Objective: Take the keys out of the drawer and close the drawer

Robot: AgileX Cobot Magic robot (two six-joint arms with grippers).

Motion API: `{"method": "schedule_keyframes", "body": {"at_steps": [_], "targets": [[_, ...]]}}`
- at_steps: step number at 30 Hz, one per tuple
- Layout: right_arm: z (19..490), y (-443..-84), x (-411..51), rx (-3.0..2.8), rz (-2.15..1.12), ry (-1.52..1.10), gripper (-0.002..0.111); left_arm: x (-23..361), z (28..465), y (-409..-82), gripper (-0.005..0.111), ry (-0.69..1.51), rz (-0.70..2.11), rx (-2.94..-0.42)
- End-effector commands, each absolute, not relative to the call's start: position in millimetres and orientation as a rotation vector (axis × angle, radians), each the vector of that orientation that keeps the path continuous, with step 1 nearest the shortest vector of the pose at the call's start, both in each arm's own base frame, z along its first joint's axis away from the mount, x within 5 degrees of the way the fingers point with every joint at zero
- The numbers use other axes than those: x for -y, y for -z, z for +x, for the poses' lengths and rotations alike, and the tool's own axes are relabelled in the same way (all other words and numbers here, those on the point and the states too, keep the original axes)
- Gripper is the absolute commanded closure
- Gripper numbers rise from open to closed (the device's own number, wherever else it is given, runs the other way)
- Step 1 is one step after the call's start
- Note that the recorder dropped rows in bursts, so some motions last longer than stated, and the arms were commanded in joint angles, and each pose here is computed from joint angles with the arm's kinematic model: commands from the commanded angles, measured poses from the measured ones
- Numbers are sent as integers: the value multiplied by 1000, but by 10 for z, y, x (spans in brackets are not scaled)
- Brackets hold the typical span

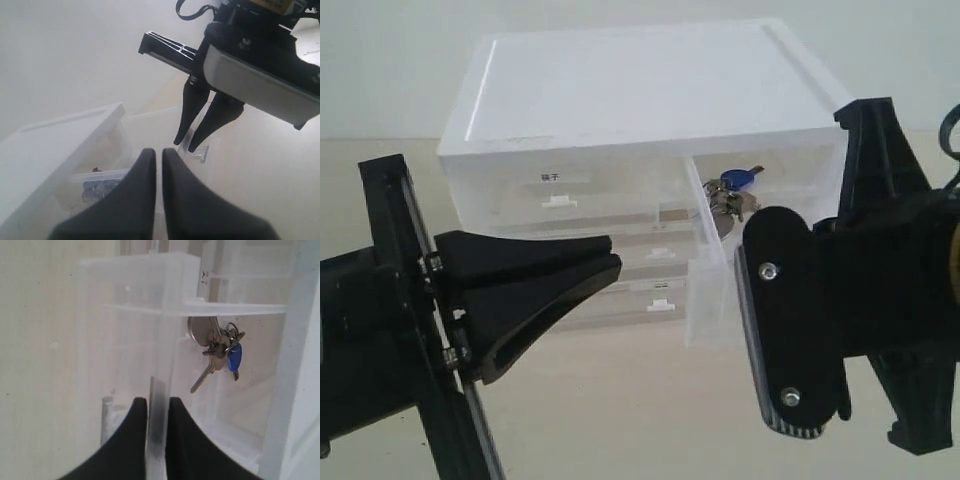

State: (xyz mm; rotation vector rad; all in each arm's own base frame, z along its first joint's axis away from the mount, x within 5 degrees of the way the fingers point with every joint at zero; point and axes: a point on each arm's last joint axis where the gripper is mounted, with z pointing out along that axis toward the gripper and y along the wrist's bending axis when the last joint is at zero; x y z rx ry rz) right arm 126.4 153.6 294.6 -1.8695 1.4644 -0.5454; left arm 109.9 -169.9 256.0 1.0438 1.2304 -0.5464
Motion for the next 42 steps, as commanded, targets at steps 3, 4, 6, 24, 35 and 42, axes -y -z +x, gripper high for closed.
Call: {"method": "schedule_keyframes", "body": {"at_steps": [3, 4, 6, 24, 35, 42], "targets": [[1279, -3102, -1662, -1314, -1762, 483, 101, 1689, 1098, -2568, 102, 556, 1031, -1233], [1277, -3099, -1669, -1313, -1755, 471, 96, 1689, 1098, -2568, 102, 556, 1031, -1233], [1281, -3109, -1675, -1300, -1748, 473, 84, 1689, 1098, -2566, 102, 556, 1032, -1235], [1081, -3442, -1438, -1329, -1488, 205, 75, 1674, 1085, -2525, 102, 557, 1038, -1244], [1292, -3254, -1607, -1825, -1005, 22, 62, 1677, 1079, -2535, 102, 591, 1017, -1250], [1690, -3179, -1751, -2072, -709, -20, 57, 1692, 1050, -2530, 102, 624, 1040, -1244]]}}
